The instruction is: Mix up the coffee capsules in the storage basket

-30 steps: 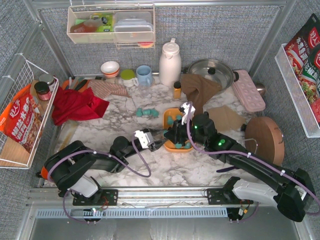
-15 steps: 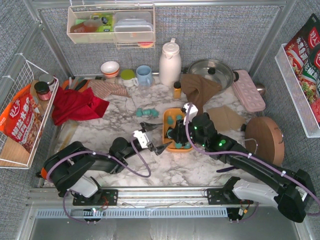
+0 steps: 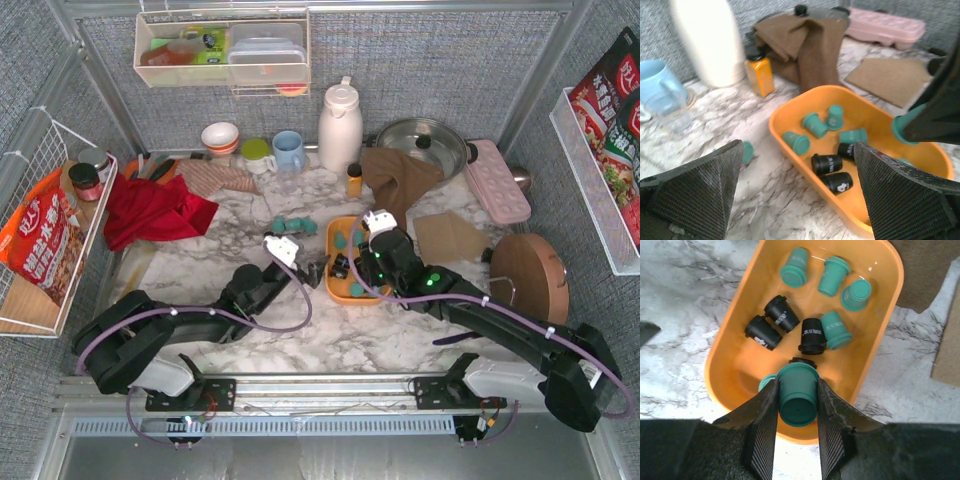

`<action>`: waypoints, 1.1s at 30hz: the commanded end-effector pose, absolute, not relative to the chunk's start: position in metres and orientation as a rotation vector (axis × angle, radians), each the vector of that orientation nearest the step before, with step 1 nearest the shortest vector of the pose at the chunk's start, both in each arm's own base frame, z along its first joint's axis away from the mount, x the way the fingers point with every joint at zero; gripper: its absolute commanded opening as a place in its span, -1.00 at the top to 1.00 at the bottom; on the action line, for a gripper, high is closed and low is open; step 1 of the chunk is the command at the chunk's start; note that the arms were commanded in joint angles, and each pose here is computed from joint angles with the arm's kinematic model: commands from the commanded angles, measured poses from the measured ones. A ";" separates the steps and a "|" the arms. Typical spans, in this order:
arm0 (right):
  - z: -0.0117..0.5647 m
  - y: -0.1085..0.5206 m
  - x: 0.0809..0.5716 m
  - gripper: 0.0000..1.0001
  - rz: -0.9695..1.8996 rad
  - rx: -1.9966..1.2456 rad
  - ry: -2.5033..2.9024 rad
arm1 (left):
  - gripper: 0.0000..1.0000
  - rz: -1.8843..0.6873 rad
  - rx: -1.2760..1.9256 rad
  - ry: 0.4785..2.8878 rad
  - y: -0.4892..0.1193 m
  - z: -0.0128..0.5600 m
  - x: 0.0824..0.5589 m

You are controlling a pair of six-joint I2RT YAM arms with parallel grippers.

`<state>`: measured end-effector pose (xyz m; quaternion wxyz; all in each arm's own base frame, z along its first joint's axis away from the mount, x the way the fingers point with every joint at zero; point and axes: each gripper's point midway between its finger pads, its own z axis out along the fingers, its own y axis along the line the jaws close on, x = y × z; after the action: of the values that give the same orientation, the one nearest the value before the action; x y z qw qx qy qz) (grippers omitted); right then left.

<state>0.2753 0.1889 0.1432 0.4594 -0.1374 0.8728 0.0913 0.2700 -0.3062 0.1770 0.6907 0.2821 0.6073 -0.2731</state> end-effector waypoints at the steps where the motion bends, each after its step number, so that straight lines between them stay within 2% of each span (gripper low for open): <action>1: 0.137 0.177 0.283 0.67 0.114 -0.341 2.145 | -0.98 -0.470 0.488 1.492 -0.282 0.160 0.292; 16: 0.099 0.219 0.342 0.65 0.158 -0.416 2.134 | -0.99 -0.218 0.220 1.670 -0.235 0.143 0.317; 18: 0.092 0.220 0.348 0.49 0.148 -0.415 2.147 | -0.99 -0.203 0.217 1.678 -0.234 0.142 0.318; 21: 0.088 0.220 0.356 0.13 0.130 -0.411 2.154 | -0.99 -0.182 0.203 1.684 -0.229 0.141 0.319; 28: 0.098 0.214 0.356 -0.25 0.124 -0.415 2.137 | -0.99 -0.158 0.171 1.726 -0.225 0.134 0.324; 33: 0.109 0.209 0.346 -0.30 0.153 -0.402 2.109 | -0.99 -0.156 0.128 1.796 -0.224 0.128 0.335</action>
<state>0.3495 0.2095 0.1004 0.4603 -0.1656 0.8707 0.0510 0.3292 -0.2270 0.1356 0.6401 0.0758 0.7612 -0.0714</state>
